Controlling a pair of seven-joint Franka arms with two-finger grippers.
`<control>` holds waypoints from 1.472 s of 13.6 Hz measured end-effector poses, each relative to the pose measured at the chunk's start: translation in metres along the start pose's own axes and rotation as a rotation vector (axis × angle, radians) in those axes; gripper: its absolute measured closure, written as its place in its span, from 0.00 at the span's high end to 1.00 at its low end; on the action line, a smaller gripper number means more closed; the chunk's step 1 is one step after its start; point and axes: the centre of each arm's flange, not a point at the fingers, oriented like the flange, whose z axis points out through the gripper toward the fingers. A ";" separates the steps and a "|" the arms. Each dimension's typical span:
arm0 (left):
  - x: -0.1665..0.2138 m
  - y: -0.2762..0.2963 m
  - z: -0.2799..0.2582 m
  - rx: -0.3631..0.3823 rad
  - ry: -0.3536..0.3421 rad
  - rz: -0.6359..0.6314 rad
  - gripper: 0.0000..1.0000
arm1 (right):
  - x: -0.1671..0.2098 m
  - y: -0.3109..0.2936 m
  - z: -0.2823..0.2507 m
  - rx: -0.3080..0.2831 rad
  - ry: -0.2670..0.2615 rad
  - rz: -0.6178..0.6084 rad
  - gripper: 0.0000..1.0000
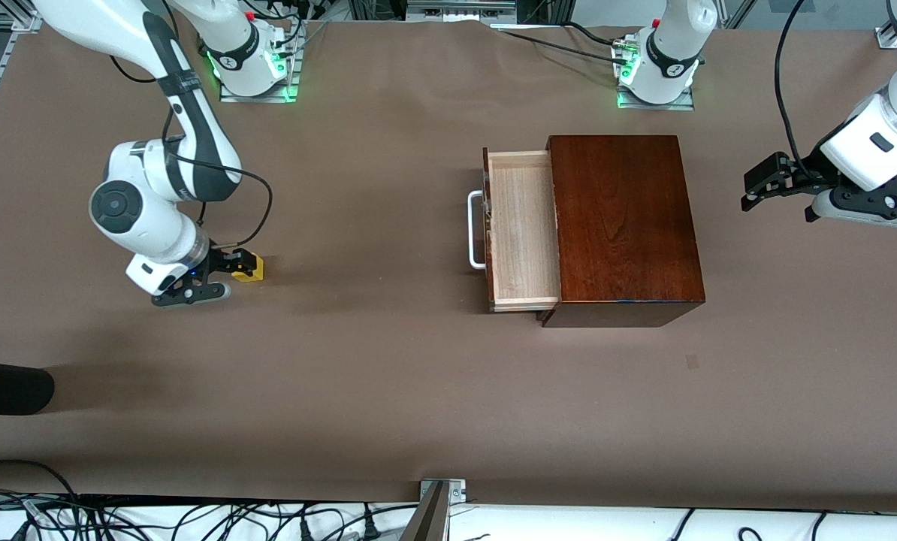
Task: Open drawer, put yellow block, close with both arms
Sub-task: 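Lower the right gripper onto the yellow cube while the left gripper withdraws, then close the right gripper on the yellow cube and lift it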
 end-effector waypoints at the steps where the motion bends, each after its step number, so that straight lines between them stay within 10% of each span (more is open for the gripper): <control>1: -0.001 -0.002 0.000 0.000 -0.006 -0.003 1.00 | -0.003 0.000 0.009 -0.001 0.002 0.004 1.00; 13: -0.012 -0.021 -0.002 -0.006 -0.075 -0.037 1.00 | -0.021 -0.013 0.080 -0.006 -0.021 0.096 0.97; 17: -0.012 -0.022 -0.009 -0.005 -0.060 -0.040 1.00 | -0.019 -0.013 0.070 -0.004 -0.006 0.096 0.55; 20: -0.012 -0.023 -0.009 -0.005 -0.063 -0.041 1.00 | -0.016 -0.014 0.054 -0.001 -0.006 0.095 0.56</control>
